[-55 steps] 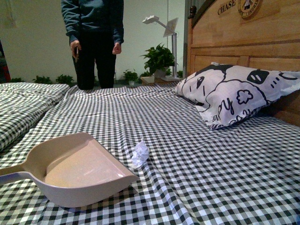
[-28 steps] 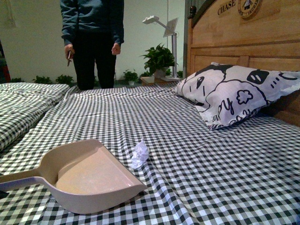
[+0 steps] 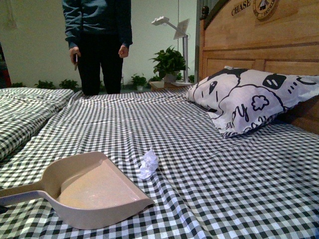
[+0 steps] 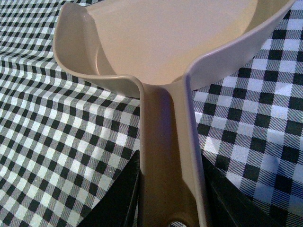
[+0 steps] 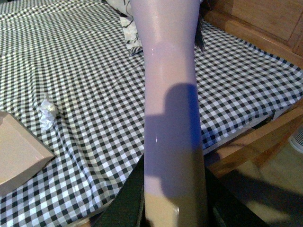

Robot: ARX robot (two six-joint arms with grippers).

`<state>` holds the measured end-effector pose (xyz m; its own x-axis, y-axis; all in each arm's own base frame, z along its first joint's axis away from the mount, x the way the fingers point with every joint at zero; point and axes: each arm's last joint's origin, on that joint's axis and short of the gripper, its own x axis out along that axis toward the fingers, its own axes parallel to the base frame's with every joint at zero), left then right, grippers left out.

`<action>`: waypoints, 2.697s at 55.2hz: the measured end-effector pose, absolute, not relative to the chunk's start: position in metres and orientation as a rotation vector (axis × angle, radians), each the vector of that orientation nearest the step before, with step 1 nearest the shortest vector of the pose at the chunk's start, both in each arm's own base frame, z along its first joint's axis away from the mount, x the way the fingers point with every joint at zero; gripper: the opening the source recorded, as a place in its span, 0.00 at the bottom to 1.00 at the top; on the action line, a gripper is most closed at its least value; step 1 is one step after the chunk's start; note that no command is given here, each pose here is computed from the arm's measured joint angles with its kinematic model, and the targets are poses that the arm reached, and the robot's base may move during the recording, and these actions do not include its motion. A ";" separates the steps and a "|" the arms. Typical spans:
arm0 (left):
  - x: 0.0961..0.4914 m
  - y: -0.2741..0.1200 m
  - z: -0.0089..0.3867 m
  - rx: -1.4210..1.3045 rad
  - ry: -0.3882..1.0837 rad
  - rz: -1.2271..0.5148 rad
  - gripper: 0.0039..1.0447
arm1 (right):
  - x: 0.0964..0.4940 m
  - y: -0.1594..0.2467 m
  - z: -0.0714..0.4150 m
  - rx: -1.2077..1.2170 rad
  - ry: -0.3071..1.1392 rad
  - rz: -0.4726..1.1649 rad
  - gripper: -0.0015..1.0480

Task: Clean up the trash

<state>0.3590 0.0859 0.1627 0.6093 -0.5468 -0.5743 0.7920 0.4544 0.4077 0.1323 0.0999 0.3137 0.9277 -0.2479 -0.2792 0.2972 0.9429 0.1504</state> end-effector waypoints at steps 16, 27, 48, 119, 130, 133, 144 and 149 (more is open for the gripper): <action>0.359 0.086 0.163 0.708 0.390 -0.851 0.27 | 0.132 0.100 0.314 0.192 0.260 -0.281 0.19; 0.359 0.086 0.163 0.709 0.391 -0.851 0.27 | 0.132 0.100 0.314 0.193 0.260 -0.281 0.19; 0.359 0.086 0.163 0.709 0.391 -0.851 0.27 | 0.218 0.106 0.312 0.040 0.386 -0.237 0.19; 0.359 0.086 0.163 0.710 0.391 -0.851 0.27 | 0.387 0.190 0.189 -0.152 0.907 -0.025 0.19; 0.359 0.086 0.163 0.710 0.391 -0.851 0.27 | 0.387 0.196 0.188 -0.126 0.910 -0.009 0.19; 0.359 0.086 0.163 0.710 0.391 -0.851 0.27 | 0.386 0.199 0.188 -0.116 0.910 0.000 0.19; 0.359 0.086 0.163 0.710 0.391 -0.851 0.27 | 0.380 0.219 0.191 -0.071 0.918 0.073 0.19; 0.359 0.086 0.163 0.709 0.391 -0.851 0.27 | 0.374 0.230 0.191 -0.047 0.928 0.120 0.19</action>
